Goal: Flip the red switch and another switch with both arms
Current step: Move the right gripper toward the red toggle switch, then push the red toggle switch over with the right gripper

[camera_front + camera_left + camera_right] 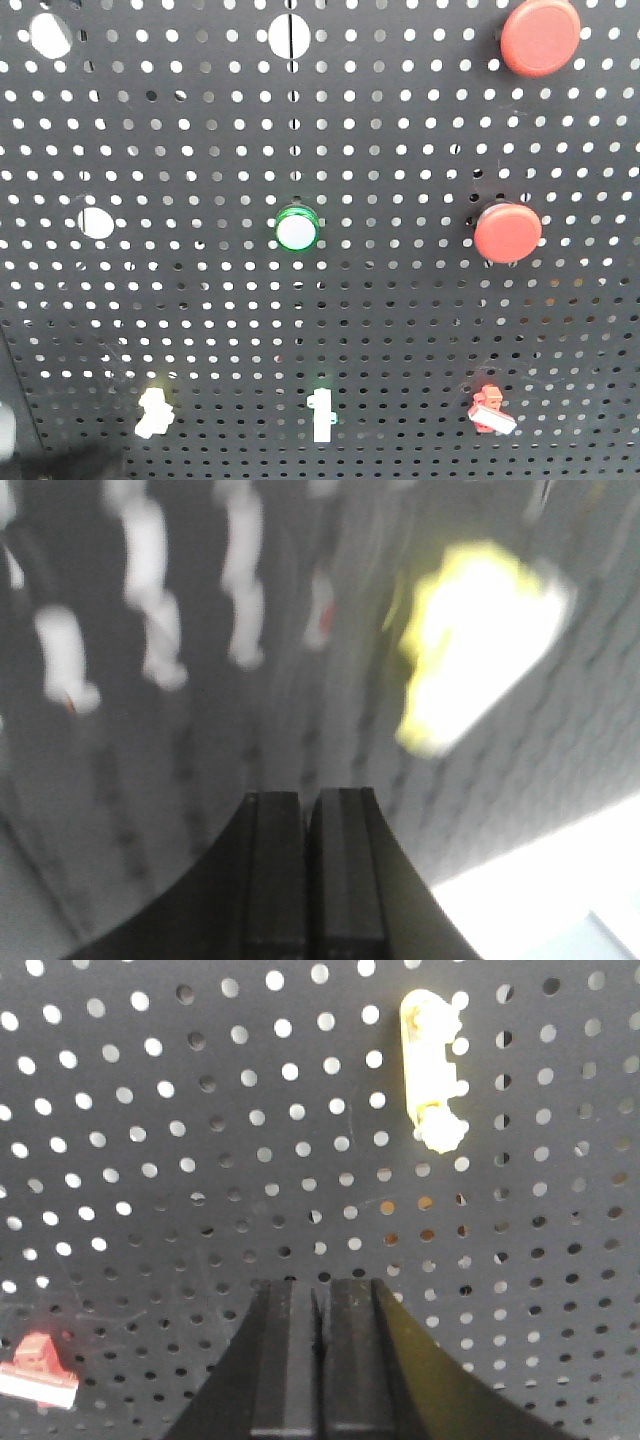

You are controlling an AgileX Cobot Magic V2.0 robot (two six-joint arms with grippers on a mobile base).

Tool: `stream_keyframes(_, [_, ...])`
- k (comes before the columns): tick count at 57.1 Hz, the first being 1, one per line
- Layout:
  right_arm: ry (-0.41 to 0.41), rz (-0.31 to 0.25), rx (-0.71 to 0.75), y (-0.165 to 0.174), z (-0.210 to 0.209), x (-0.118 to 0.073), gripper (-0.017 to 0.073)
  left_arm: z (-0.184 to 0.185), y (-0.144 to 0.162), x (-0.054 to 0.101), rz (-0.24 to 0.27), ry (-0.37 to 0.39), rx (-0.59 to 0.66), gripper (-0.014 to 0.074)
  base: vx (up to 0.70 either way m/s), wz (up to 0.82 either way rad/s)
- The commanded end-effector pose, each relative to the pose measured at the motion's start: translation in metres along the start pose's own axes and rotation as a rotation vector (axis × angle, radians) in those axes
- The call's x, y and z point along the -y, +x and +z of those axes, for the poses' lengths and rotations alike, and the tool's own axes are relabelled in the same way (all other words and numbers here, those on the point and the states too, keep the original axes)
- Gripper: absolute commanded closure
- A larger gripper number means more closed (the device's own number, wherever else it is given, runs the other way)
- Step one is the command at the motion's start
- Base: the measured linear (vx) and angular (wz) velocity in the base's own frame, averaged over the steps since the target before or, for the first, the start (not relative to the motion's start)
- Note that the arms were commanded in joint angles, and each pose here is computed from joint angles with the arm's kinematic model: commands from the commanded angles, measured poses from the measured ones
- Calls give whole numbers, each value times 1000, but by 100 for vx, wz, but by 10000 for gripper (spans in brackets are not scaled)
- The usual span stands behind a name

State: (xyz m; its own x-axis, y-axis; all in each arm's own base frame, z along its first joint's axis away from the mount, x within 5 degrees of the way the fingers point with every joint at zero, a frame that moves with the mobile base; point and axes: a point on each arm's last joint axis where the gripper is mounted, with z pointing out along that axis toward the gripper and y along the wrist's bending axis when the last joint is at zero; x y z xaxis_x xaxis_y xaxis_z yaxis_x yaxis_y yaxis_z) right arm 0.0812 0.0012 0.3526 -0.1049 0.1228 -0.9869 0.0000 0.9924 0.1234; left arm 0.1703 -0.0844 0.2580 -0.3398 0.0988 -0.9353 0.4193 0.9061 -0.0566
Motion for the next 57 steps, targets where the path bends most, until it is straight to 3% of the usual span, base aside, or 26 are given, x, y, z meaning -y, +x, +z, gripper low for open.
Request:
stream_keyframes(1, [-5, -9, 88, -16, -1, -2, 565, -11, -16, 0, -23, -3, 137, 591, 0, 0])
stream_keyframes(16, [-68, -136, 15, -11, 16, -7, 565, -55, -11, 0, -22, 18, 196, 591, 0, 0])
stream_keyframes(20, [-115, -129, -6, -9, 23, -11, 565, -67, -8, 1, -17, 24, 201, 591, 0, 0])
stream_keyframes(24, [-174, -133, -29, -7, 32, -17, 565, -77, -6, 1, -9, 30, 201, 591, 0, 0])
stream_keyframes(25, [-190, -159, -32, -6, 34, -18, 565, -80, -5, 1, -8, 32, 200, 591, 0, 0])
stream_keyframes(26, [-212, -142, -35, -6, 35, -20, 565, -82, -5, 1, -1, 32, 201, 591, 0, 0])
stream_keyframes(32, [-358, -185, -77, 0, 47, -32, 565, -94, -1, 1, 52, 25, 193, 591, 0, 0])
stream_keyframes(33, [-386, -213, -76, 1, 49, -34, 565, -95, 0, 1, 63, 22, 190, 591, 0, 0])
stream_keyframes(36, [-513, -193, -72, 2, 55, -44, 565, -100, 2, 0, 97, 12, 181, 591, 0, 0])
stream_keyframes(39, [-580, -218, -51, 3, 60, -49, 565, -102, 3, -1, 124, 3, 175, 591, 0, 0])
stream_keyframes(41, [-620, -205, -35, 2, 64, -52, 565, -103, 4, -1, 141, -3, 169, 591, 0, 0])
stream_keyframes(46, [-664, -147, -13, 1, 71, -55, 565, -104, 7, -2, 153, -9, 145, 591, 0, 0])
stream_keyframes(57, [-727, -132, -65, 10, 86, -58, 565, -103, 10, -3, 163, -14, 111, 591, 0, 0])
